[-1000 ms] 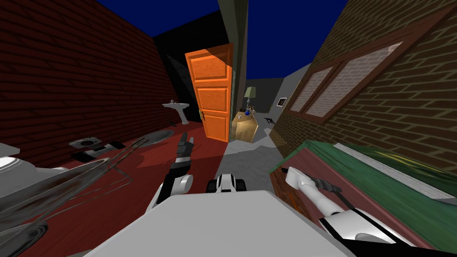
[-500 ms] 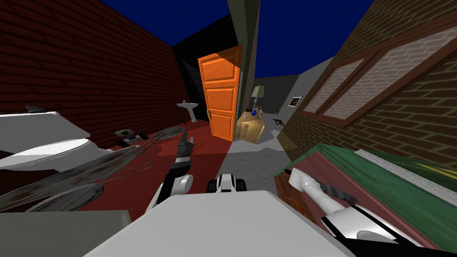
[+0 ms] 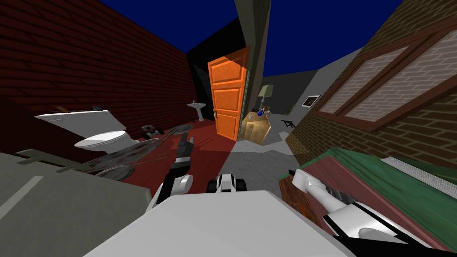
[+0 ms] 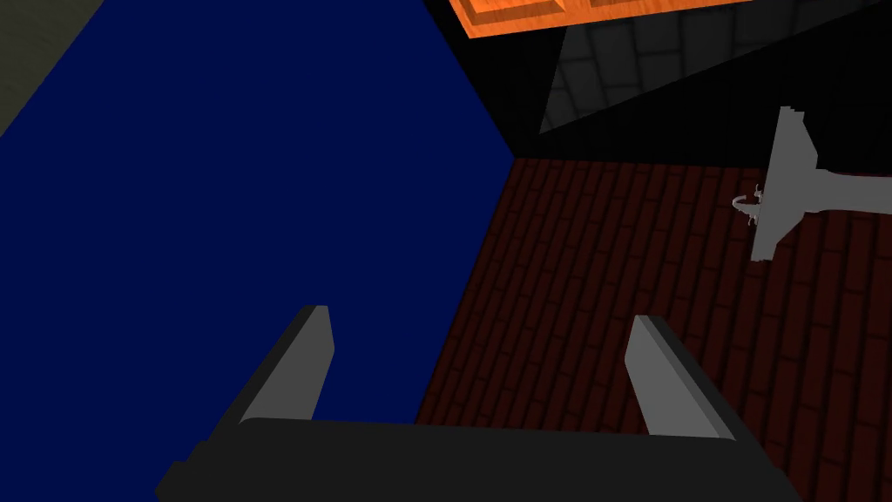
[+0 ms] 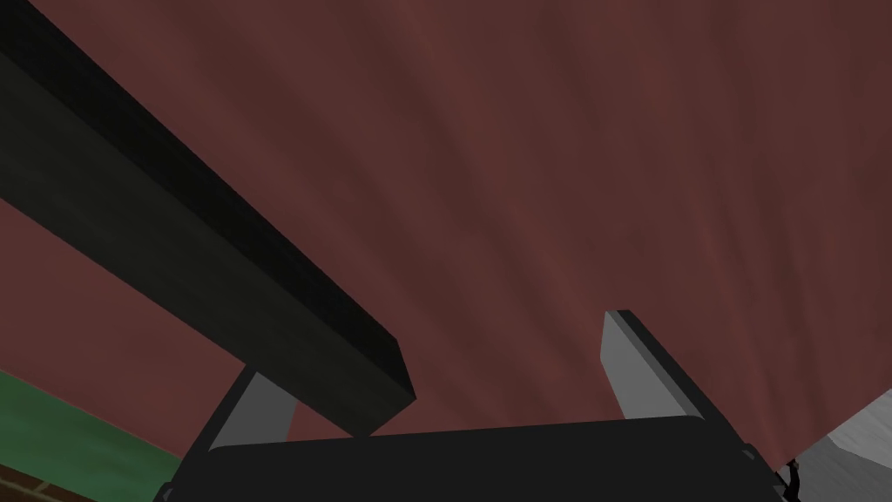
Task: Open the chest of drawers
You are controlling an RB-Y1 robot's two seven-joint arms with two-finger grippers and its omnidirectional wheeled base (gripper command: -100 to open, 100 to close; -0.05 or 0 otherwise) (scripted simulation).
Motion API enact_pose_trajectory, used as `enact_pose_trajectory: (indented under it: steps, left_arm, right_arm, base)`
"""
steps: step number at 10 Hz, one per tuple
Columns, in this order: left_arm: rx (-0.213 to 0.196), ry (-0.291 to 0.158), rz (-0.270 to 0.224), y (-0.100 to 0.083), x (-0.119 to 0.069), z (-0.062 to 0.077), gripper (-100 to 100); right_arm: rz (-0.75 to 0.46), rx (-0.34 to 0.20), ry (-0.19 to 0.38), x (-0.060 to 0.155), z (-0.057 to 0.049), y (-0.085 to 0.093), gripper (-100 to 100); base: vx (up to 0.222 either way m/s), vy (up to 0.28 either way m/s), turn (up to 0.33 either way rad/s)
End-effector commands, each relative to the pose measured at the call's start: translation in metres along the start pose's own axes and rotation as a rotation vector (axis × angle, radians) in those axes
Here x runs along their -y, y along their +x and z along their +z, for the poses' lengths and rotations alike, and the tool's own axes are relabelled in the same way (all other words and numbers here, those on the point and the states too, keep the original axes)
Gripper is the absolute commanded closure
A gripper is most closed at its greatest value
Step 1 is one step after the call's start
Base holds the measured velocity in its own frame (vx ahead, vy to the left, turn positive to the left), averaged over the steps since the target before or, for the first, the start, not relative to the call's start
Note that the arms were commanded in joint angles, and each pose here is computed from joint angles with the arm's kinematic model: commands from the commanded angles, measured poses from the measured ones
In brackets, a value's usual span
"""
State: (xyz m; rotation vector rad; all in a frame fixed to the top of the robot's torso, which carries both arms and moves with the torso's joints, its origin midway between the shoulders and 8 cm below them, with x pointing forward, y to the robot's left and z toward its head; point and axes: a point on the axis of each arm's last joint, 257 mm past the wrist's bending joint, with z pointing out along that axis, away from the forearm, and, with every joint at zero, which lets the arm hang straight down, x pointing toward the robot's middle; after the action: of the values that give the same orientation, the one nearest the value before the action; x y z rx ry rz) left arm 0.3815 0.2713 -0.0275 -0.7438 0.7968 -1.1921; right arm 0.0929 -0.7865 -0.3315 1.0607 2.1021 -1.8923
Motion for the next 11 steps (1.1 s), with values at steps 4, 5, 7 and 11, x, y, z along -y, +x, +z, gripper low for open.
enact_pose_trajectory:
  steps: [4,5,7,11]
  left_arm:
    - [0.000,0.000,0.000,0.000,0.000,0.000,0]
    - [0.000,0.000,0.000,0.000,0.000,0.000,0]
    - [0.000,0.000,0.000,0.000,0.000,0.000,0]
    - [0.000,-0.001,0.001,0.000,0.000,0.000,0]
  right_arm:
    - [0.031,-0.099,0.115,0.042,0.023,0.026,-100]
    - [0.028,-0.104,0.124,0.045,0.025,0.028,-100]
    - [0.075,-0.165,0.218,0.080,0.035,0.038,-100]
    - [0.013,-0.124,0.166,0.061,0.032,0.039,100]
  base:
    - [-0.114,0.015,0.257]
    - [-0.037,0.013,0.042]
    - [-0.169,0.060,0.383]
    - [0.052,-0.014,-0.148]
